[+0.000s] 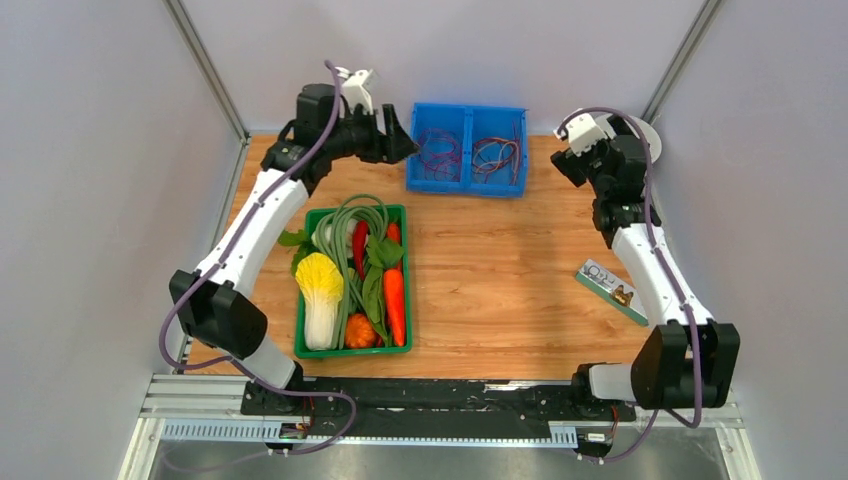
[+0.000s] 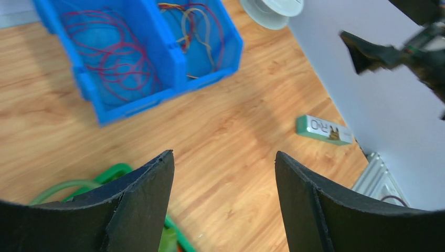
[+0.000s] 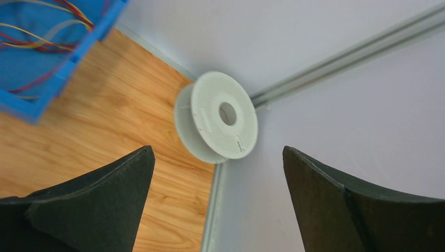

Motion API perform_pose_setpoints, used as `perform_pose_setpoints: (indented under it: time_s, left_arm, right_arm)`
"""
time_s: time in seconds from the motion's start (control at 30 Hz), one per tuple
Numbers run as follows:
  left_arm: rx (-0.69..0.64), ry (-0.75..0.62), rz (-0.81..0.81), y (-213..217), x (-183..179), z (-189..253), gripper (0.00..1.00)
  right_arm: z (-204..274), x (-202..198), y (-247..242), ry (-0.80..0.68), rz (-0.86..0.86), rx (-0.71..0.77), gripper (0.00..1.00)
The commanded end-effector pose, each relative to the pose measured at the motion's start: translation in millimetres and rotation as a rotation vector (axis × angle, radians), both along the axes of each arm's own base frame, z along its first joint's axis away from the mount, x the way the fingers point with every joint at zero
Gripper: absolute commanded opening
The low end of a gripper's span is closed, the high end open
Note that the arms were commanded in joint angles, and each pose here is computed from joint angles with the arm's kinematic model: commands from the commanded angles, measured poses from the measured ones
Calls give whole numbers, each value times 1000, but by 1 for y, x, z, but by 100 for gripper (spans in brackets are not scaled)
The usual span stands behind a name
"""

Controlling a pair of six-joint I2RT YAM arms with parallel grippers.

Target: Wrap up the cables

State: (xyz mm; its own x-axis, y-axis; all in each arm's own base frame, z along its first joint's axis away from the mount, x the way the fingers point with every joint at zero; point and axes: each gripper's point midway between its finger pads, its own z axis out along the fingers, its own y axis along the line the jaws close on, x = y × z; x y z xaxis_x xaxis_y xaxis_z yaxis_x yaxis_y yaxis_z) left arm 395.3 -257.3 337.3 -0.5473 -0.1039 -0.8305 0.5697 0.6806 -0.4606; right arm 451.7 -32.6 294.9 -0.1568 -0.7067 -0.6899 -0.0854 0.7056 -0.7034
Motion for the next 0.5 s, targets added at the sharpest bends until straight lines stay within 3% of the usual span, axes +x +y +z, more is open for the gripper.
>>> perform_pose_setpoints:
  time_s: [0.0, 0.13, 0.3, 0.47]
  left_arm:
    - [4, 3, 29, 52, 1, 21, 78]
    - [-20, 46, 150, 109, 17, 19, 78]
    - [109, 88, 257, 176, 15, 10, 78]
    - [232, 104, 370, 232, -1, -3, 79]
  right_arm:
    - [38, -28, 39, 16, 141, 219, 100]
    - [58, -51, 60, 25, 221, 330, 100]
    - [55, -72, 74, 102, 240, 483, 100]
    - [22, -78, 75, 204, 173, 642, 100]
